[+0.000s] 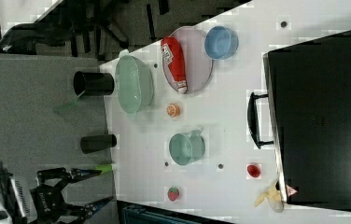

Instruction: Flap open oven.

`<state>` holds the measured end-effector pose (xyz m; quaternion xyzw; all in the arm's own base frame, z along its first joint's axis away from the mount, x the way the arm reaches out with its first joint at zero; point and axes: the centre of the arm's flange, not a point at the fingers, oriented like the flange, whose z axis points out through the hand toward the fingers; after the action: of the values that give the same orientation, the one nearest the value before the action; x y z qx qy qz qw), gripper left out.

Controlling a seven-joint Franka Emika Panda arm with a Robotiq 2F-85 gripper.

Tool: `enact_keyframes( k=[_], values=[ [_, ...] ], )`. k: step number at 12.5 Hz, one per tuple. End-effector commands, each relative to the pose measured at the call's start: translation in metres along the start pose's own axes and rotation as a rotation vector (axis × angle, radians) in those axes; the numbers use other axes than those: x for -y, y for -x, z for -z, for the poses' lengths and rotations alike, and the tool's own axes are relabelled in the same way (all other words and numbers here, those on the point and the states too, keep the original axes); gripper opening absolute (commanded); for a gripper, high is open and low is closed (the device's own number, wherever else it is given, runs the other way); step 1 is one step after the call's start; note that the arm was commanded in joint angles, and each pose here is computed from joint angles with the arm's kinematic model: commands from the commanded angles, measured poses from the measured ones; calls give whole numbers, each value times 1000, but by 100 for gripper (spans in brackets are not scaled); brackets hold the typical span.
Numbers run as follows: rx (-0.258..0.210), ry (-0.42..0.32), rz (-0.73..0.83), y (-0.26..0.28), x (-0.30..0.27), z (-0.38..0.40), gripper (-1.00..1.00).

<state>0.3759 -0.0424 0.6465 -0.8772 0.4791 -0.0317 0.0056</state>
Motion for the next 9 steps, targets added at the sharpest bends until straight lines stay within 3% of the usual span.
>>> enact_keyframes(
  k=[1,3,4,6,9],
  values=[
    [59,92,-53,-11,21,-46,-9],
    [44,65,-63,-19,23,-47,-55],
    [35,47,-59,-26,24,-50,-65],
    [29,41,39,-46,19,-65,-65],
    [61,40,292,-85,1,-106,-65]
  ],
)
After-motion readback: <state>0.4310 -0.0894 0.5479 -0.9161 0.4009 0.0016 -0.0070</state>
